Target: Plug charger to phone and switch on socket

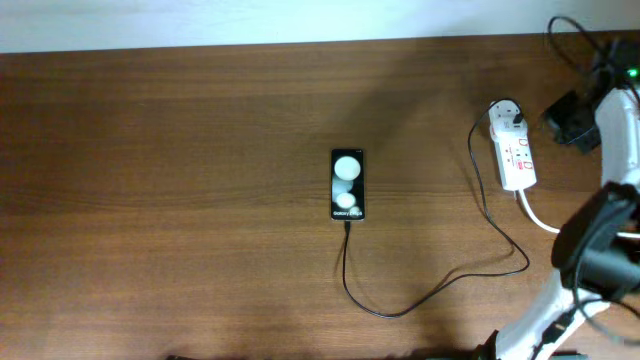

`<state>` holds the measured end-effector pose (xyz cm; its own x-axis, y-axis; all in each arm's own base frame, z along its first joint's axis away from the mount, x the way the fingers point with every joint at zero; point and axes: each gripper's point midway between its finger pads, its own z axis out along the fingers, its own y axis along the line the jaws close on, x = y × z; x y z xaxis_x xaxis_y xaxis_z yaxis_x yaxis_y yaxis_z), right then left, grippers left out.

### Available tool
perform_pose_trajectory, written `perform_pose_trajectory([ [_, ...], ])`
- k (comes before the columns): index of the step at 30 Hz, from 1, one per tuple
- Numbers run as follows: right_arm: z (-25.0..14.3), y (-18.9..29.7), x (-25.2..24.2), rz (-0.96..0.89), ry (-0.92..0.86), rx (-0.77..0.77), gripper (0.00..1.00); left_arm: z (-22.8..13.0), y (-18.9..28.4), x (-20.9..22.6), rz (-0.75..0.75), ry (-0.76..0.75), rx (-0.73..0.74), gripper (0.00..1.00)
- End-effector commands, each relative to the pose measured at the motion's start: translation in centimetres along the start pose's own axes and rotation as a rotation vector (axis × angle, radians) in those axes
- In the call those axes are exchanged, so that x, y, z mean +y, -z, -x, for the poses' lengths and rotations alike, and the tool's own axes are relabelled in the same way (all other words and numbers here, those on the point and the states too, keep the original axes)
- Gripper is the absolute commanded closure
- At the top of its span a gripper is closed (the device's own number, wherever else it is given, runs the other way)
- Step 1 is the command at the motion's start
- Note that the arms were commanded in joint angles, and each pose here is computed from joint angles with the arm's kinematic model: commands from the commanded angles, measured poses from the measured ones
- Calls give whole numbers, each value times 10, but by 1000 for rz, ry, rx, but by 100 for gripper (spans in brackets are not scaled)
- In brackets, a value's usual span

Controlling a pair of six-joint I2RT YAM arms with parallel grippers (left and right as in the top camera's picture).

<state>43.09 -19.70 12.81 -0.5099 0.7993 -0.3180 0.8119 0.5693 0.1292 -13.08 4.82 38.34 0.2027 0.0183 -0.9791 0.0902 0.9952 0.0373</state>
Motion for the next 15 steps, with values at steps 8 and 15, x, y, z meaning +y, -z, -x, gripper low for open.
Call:
perform_pose_trajectory([
  [8, 60, 320, 96, 864, 153, -670, 92, -2, 3, 2, 8, -7, -7, 1],
  [15, 14, 379, 60, 862, 152, -693, 89, 0, 6, -18, 148, -37, -2, 1],
])
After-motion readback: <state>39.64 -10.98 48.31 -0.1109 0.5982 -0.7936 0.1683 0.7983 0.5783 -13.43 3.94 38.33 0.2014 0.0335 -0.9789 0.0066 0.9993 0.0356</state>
